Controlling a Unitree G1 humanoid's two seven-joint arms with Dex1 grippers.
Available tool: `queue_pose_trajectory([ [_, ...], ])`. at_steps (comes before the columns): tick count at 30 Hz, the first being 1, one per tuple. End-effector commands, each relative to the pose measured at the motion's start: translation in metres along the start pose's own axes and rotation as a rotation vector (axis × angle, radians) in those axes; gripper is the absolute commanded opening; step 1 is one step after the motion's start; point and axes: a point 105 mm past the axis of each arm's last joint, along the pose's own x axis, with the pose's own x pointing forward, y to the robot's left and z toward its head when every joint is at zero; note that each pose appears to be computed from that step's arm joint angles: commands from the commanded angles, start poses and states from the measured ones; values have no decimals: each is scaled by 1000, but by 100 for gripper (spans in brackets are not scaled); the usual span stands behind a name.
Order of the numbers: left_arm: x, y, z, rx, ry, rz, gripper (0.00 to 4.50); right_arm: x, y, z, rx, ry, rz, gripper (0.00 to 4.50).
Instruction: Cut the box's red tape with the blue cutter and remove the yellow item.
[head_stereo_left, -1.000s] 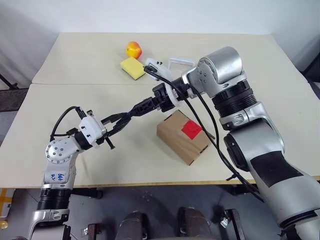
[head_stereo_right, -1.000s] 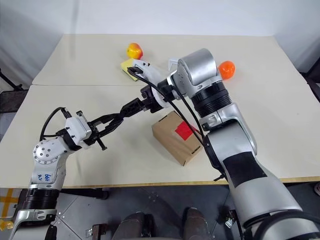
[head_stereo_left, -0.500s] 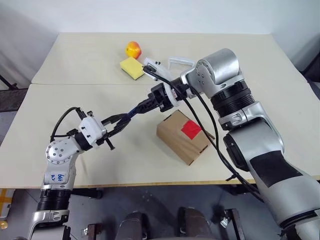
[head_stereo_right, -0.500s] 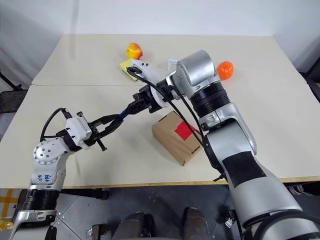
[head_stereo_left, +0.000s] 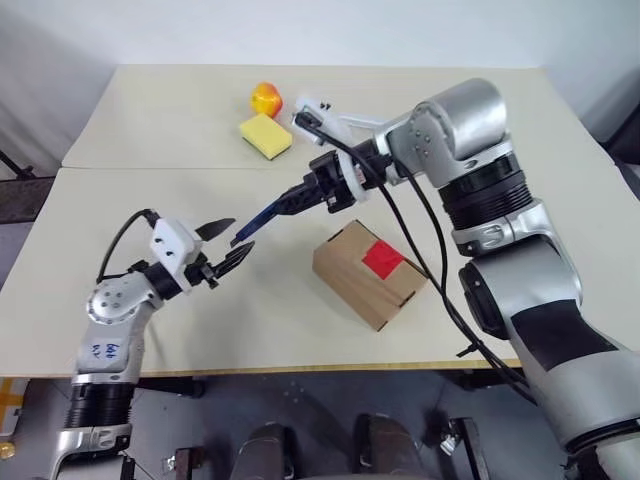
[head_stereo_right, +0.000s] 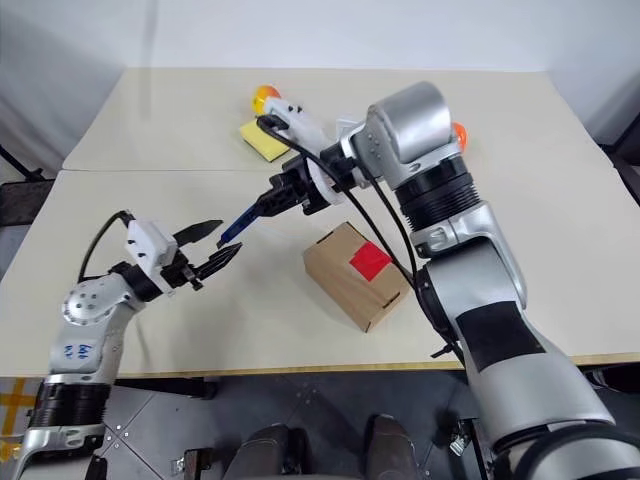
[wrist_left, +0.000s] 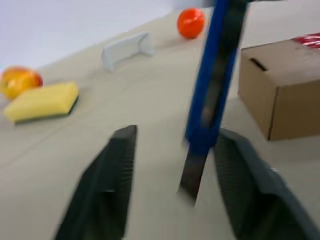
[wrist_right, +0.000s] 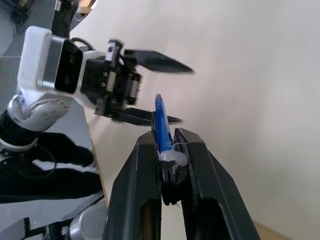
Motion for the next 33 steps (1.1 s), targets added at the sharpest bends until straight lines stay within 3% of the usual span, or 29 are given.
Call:
queue_pose_trajectory([
  [1, -36, 19, 13, -13, -3, 87, 379, -29, 5, 17, -45, -106, -21, 15],
  [3, -52, 21, 2, -59, 36, 132, 443, -38, 2, 18, -44, -133, -47, 15],
  [7, -59, -11, -20, -132, 91, 80, 450, -53, -1, 19, -53, -193, -75, 15],
  [9, -50, -26, -12, -156, 69, 30, 450, -60, -1, 17, -64, -205, -75, 15],
  [15, 17, -82, 32, -225, -103, -192, 450, -91, -8, 8, -80, -280, -155, 15],
  [18, 49, -97, 41, -226, -109, -282, 391, -112, -17, 2, -68, -326, -227, 15],
  [23, 80, -103, 56, -167, -136, -358, 231, -136, -23, -10, -45, -369, -315, 15],
  [30, 118, -104, 63, -54, -24, -512, 2, -156, -28, -35, -12, -359, -456, 15],
  [33, 129, -106, 63, -24, 30, -577, 0, -157, -29, -46, -5, -336, -498, 15],
])
